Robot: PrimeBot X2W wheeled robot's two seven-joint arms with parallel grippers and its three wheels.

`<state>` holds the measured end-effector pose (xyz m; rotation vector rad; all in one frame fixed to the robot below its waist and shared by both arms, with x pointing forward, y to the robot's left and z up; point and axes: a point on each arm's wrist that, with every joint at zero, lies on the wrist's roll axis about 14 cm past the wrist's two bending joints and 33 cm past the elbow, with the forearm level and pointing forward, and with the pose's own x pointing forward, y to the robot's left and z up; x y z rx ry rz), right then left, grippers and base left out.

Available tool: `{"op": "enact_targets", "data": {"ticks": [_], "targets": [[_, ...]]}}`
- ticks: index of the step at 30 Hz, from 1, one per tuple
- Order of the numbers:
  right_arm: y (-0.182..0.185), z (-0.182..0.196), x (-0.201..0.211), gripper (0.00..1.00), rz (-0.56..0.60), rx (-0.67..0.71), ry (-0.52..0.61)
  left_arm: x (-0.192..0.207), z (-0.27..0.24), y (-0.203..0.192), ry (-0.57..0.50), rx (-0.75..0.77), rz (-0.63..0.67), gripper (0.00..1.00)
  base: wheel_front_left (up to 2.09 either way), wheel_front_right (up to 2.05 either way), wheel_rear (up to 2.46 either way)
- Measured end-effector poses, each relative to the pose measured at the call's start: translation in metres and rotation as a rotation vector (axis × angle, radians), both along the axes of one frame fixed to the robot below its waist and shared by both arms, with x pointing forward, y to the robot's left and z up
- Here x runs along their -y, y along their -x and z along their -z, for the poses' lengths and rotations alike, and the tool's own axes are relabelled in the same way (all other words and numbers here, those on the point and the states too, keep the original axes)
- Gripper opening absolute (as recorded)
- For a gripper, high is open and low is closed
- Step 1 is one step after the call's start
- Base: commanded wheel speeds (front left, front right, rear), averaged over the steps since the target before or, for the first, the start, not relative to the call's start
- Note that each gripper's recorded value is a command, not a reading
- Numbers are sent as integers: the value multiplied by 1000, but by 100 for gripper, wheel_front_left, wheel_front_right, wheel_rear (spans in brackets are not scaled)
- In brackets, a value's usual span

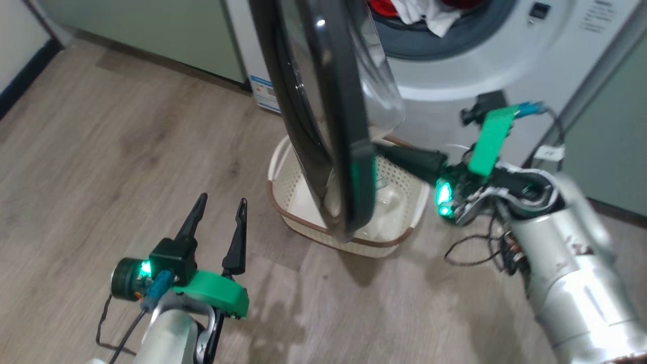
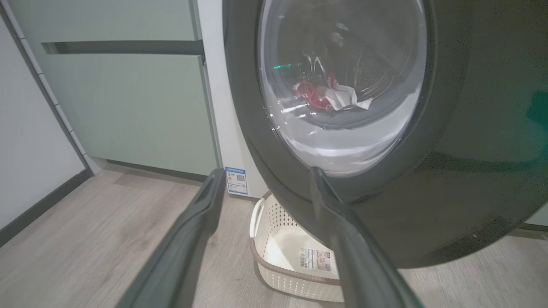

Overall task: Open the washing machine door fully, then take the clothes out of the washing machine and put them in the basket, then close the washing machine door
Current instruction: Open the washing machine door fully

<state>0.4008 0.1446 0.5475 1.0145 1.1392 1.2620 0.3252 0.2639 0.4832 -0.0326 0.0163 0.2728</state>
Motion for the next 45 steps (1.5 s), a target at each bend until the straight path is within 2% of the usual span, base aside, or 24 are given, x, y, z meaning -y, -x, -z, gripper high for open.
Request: {"op": "enact_targets", "data": {"ticks": [5, 13, 18, 22, 23, 24, 29, 35, 45], "targets": [[31, 5, -22, 0, -89, -22, 4, -11, -5, 14, -7, 14, -41, 100, 0, 0, 0], [64, -7, -44, 0, -147, -28, -33, -24, -9, 31, -16, 26, -80, 100, 0, 0, 0], [66, -10, -45, 0, -118, -27, -34, -26, -7, 38, -14, 25, -87, 100, 0, 0, 0], [54, -7, -38, 2, -22, -31, -26, -29, -7, 42, -15, 27, -94, 100, 0, 0, 0], [50, -6, -35, 38, 14, -33, -27, -29, -7, 41, -14, 29, -94, 100, 0, 0, 0], [45, -5, -31, 100, 56, -39, -29, -30, -8, 41, -13, 32, -96, 100, 0, 0, 0], [34, 6, -11, 100, 163, -36, -5, -38, -12, 38, -15, 47, -103, 100, 0, 0, 0], [11, 13, 25, 100, 382, 39, 28, -42, -18, 31, -20, 67, -85, 100, 0, 0, 0], [-22, 19, 108, 100, 791, 316, 121, -44, -21, 16, -26, 76, -51, 100, 0, 0, 0]]}}
